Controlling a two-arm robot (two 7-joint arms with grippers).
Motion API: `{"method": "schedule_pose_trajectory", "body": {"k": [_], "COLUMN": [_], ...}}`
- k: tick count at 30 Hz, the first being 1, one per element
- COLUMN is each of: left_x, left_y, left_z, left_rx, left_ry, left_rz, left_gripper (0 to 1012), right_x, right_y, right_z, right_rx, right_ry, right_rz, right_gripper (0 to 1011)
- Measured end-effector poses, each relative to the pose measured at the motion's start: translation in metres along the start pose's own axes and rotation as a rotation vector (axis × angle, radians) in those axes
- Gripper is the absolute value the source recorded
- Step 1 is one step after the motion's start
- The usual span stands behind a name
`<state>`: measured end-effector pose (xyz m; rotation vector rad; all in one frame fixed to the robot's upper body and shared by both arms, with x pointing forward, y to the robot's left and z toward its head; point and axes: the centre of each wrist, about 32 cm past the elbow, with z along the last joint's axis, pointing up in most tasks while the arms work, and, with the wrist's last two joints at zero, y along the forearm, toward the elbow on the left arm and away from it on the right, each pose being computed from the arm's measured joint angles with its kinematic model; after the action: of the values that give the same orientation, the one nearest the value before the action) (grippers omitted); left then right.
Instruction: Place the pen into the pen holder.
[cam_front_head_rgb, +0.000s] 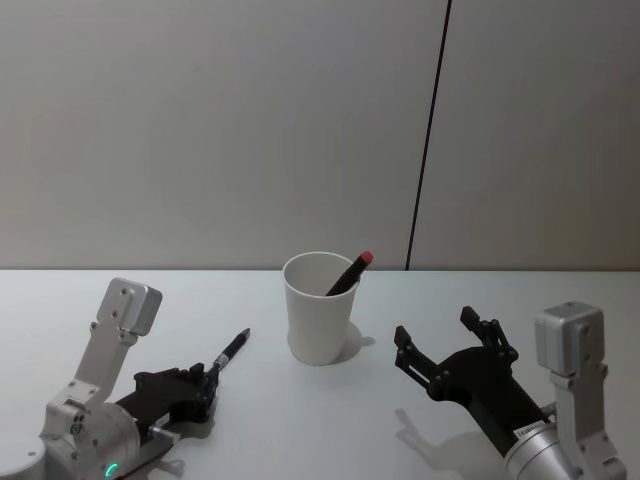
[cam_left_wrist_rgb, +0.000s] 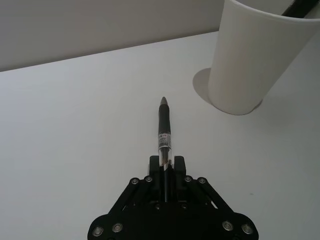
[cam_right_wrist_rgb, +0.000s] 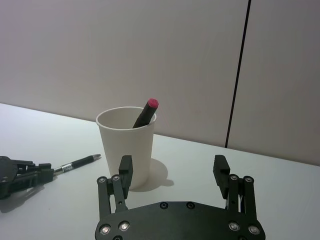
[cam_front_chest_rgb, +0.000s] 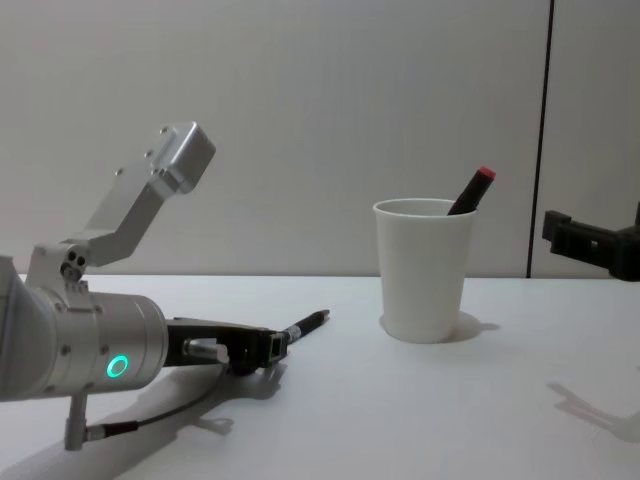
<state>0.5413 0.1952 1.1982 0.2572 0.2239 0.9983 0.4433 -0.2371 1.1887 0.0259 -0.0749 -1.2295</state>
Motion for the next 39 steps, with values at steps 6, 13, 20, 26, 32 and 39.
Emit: {"method": "schedule_pose_trajectory", "body": {"k": [6, 13, 20, 26, 32, 39], "left_x": [-0.0001, -0.0001, 0.0, 0.0001, 0.0005, 0.0], "left_y": [0.0, -0.0001, 0.0, 0.0014, 0.0058, 0.0124], "left_z": [0.0001, 0.0001, 0.0001, -0.0005, -0.0009, 0.0016], "left_rx": [0.0, 0.0, 0.0, -0.011, -0.058, -0.129], "left_ry": [0.0, 0.0, 0.0, -0.003, -0.015, -0.037], "left_rz": [0.0, 0.0, 0.0, 0.006, 0.027, 0.052], "left_gripper": [158, 158, 158, 158, 157, 157], "right_x": [0.0, 0.0, 0.0, 0.0, 0.0, 0.0], "right_y": [0.0, 0.0, 0.0, 0.0, 0.0, 0.0], "right_z": [0.0, 0.0, 0.0, 0.0, 0.0, 0.0], "right_rx": [0.0, 0.0, 0.0, 0.0, 0.0, 0.0], "right_ry": [0.0, 0.0, 0.0, 0.0, 0.0, 0.0], "right_rz": [0.0, 0.0, 0.0, 0.0, 0.0, 0.0], "right_gripper": [1001, 1001, 1001, 1001, 1001, 1001]}}
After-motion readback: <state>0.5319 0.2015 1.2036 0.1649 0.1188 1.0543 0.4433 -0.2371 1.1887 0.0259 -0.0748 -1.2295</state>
